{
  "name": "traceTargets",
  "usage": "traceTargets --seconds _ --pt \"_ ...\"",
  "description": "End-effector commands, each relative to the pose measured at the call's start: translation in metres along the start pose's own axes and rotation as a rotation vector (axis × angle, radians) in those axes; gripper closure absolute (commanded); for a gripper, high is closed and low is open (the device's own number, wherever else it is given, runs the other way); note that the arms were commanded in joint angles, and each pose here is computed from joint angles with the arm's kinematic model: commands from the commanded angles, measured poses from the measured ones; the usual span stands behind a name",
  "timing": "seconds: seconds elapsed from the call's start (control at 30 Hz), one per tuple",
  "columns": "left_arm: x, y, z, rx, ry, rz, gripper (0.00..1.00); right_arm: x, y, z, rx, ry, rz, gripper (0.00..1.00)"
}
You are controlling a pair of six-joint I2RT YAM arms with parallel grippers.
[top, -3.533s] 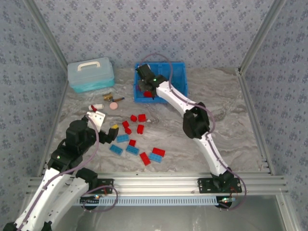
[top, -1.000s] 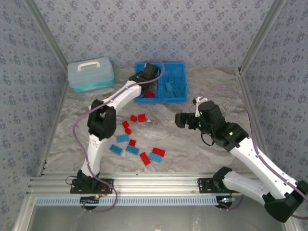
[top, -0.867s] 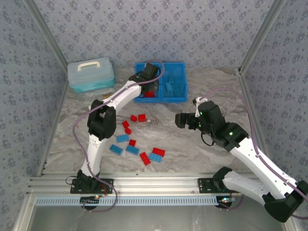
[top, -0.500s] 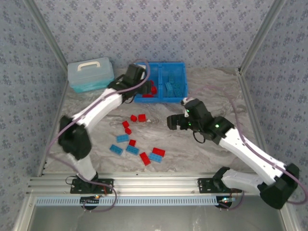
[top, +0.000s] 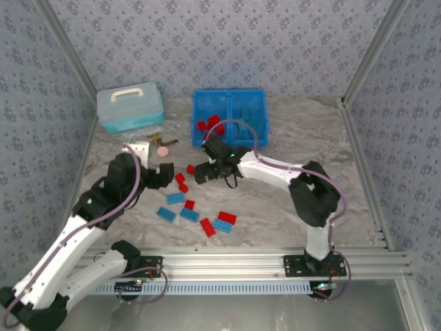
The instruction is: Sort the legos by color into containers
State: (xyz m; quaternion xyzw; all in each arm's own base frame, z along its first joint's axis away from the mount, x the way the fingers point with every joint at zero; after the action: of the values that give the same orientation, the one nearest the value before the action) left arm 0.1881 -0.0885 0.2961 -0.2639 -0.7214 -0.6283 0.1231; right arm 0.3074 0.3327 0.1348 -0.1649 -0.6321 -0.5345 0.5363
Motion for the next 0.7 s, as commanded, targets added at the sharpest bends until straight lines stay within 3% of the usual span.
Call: traceTargets --seconds 0.0,0.27,0.67 --pt "0.011 -0.019 0.016 0.033 0.056 0.027 0.02 -0.019 0.017 0.008 0.033 0.019 -0.019 0.0" --pt "0.011 -0.047 0.026 0.023 0.083 0.106 0.01 -0.066 0.021 -0.008 0.048 -0.012 0.045 0.11" --pt "-0.001 -0.043 0.017 0.035 0.049 0.109 0.01 -0.084 0.017 -0.015 0.042 0.018 0.106 0.54"
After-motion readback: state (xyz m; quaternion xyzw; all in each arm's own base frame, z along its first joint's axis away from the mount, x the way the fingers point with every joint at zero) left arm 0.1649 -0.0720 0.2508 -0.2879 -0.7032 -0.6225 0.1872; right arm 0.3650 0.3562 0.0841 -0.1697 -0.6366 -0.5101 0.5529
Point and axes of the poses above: each hand's point on the last joint's axis, 136 mm out from that joint toward the fingers, its own x axis back along the fingers, its own z axis along the line the jaws close on, y = z × x, the point moved 6 cm from there along x, back along the fingers, and after that the axes turned 3 degrees about x, right-handed, at the moved point
